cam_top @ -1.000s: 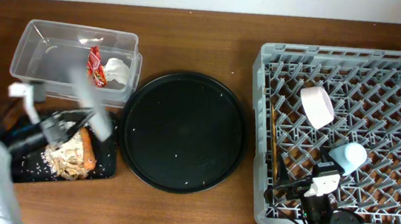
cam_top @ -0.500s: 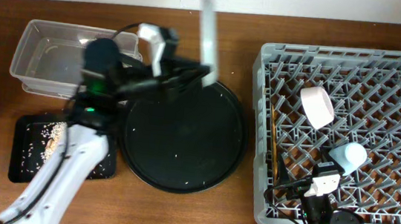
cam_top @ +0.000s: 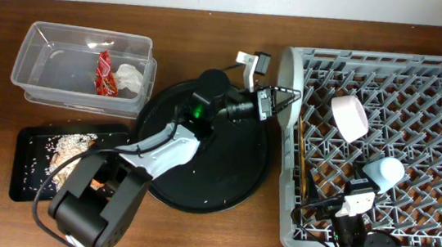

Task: Sort waste into correct bins and load items into the dishwasher rack
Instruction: 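Carry the empty white plate to the dish rack with the left gripper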

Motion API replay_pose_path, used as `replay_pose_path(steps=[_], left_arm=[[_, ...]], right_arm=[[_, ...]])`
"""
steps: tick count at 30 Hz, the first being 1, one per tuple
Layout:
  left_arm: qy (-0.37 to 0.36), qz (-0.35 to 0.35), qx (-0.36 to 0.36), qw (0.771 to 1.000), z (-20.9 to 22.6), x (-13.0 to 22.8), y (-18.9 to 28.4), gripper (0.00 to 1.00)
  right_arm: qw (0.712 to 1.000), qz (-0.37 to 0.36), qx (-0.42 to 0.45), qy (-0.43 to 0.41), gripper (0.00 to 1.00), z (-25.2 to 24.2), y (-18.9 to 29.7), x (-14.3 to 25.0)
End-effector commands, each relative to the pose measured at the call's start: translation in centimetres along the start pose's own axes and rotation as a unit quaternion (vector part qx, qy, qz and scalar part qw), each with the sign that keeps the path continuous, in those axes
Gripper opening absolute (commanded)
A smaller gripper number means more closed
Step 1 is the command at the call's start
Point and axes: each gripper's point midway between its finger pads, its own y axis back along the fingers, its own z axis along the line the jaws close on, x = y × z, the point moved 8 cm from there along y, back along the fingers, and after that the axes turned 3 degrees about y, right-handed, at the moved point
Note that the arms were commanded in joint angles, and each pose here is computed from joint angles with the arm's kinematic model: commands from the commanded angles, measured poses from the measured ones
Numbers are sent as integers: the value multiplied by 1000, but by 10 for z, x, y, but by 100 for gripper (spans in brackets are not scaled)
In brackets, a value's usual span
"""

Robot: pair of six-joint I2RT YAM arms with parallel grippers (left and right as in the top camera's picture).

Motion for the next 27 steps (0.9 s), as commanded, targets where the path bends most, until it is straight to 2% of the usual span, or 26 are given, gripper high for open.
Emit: replay_pose_path(steps=[1, 3, 8, 13, 15, 19, 25, 26, 27], left_arm=[[9, 6, 14, 1000, -3, -2, -9, 0], [6, 14, 23, 1000, -4, -1, -9, 0], [-67, 12, 105, 992, -38, -16, -9, 0], [-92, 12, 131, 987, -57, -30, -14, 0], [-75, 17, 116, 990, -52, -28, -15, 0], [-3, 30, 44, 999, -26, -18, -22, 0], [55, 35, -40, 997, 6, 2, -31, 0], [47, 36, -41, 997, 7, 2, -31, 5], [30, 37, -40, 998, 7, 2, -31, 14]], right_arm=[[1000, 1, -1, 1, 98, 0, 0, 2], [1000, 1, -1, 1, 98, 0, 0, 2], [1000, 1, -1, 1, 98, 0, 0, 2], [1000, 1, -1, 2, 98, 0, 0, 2], [1000, 1, -1, 1, 98, 0, 0, 2], [1000, 1, -1, 1, 98, 0, 0, 2], [1000, 1, -1, 1, 98, 0, 0, 2], [1000, 1, -1, 1, 98, 0, 0, 2], [1000, 1, -1, 1, 98, 0, 0, 2]])
